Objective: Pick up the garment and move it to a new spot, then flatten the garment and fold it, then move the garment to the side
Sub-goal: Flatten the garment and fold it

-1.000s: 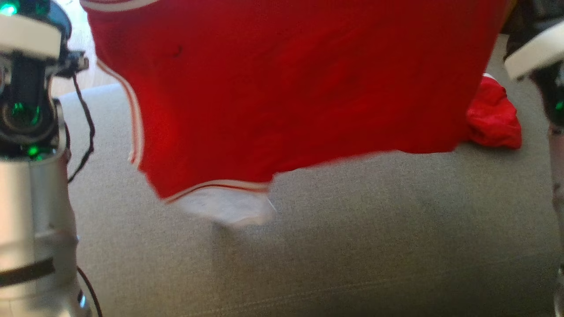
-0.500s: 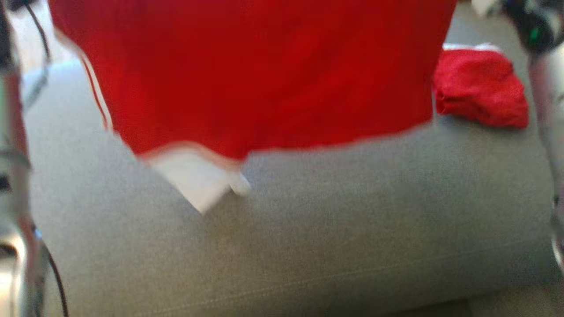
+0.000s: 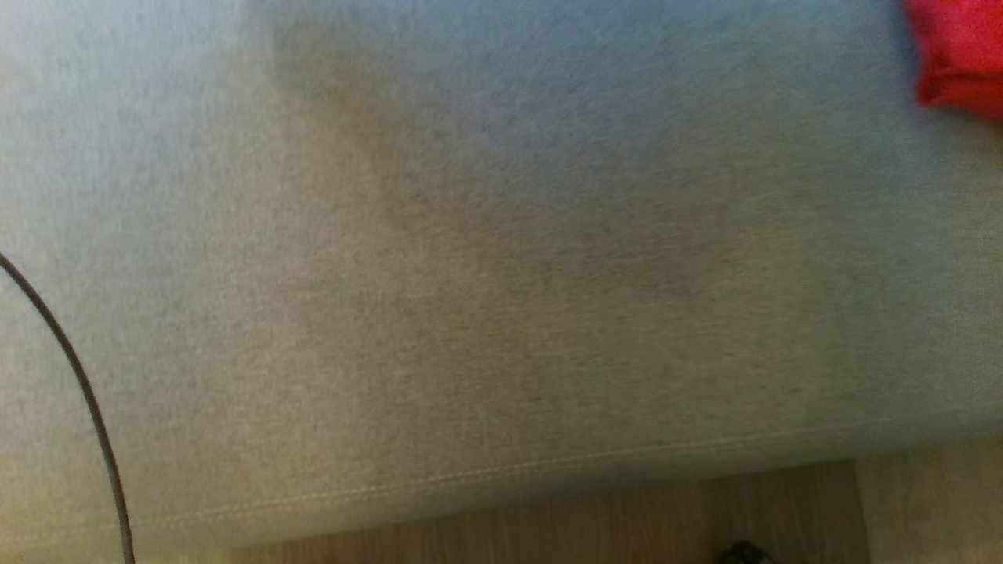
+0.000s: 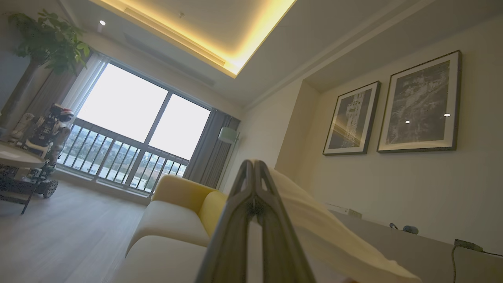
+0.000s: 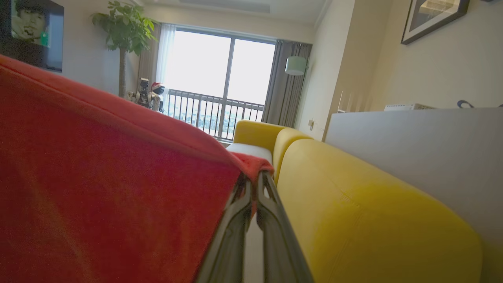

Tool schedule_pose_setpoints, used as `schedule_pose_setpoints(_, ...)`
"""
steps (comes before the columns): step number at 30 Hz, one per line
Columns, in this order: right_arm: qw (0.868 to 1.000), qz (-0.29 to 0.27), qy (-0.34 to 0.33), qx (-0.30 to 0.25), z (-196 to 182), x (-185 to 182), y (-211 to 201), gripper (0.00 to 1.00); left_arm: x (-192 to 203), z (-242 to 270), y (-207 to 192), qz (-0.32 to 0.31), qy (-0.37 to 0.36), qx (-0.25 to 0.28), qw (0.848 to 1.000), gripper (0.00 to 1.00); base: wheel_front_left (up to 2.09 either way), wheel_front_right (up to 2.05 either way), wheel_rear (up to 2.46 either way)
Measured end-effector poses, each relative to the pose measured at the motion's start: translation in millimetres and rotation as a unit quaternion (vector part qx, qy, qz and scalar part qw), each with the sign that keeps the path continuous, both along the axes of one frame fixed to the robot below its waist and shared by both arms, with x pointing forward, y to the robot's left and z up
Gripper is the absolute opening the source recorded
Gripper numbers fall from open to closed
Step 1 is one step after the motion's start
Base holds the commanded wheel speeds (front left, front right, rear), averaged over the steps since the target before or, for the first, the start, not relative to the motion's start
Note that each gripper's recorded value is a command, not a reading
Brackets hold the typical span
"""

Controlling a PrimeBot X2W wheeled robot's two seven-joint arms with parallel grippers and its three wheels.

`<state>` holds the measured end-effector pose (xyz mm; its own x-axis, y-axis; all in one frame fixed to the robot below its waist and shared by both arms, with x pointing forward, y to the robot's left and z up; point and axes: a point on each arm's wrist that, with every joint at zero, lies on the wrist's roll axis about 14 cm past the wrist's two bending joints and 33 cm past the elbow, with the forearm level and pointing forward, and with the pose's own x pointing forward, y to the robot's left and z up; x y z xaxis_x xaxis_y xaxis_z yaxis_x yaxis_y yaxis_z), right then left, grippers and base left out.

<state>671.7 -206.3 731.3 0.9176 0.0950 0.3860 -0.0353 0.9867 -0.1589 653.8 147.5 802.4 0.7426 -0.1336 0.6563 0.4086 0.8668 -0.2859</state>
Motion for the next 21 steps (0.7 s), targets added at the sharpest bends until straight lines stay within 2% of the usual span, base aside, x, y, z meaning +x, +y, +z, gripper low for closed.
schedule_pose_setpoints(3, 0.998, 0.002, 0.065, -0.006, -68.3, 25.3, 7.6, 0.00, 24.2, -79.3, 4.3, 0.000, 0.078, 0.007, 0.997, 0.00, 0.00, 0.00, 0.00)
schedule_pose_setpoints(5, 0.993, 0.010, 0.117, -0.021, -121.6, 34.5, 17.4, 0.00, 29.6, -144.7, 8.5, 0.000, 0.143, 0.013, 0.990, 0.00, 0.00, 0.00, 0.00)
schedule_pose_setpoints(8, 0.980, 0.024, 0.194, -0.024, -199.1, 34.2, 31.9, 0.00, 16.7, -228.0, 22.2, 0.007, 0.225, 0.015, 0.974, 0.00, 0.00, 0.00, 0.00)
schedule_pose_setpoints(11, 0.966, 0.040, 0.255, -0.026, -257.2, 20.2, 46.5, 0.00, -9.4, -274.9, 28.1, 0.005, 0.270, 0.013, 0.963, 0.00, 0.00, 0.00, 0.00)
schedule_pose_setpoints(15, 0.949, 0.042, 0.312, -0.021, -296.5, -12.8, 47.7, 0.00, -57.6, -309.4, 20.1, -0.017, 0.312, 0.001, 0.950, 0.00, 0.00, 0.00, 0.00)
schedule_pose_setpoints(21, 0.932, 0.026, 0.360, -0.013, -311.1, -65.5, 31.7, 0.00, -147.6, -352.5, 14.0, -0.046, 0.384, -0.009, 0.922, 0.00, 0.00, 0.00, 0.00)
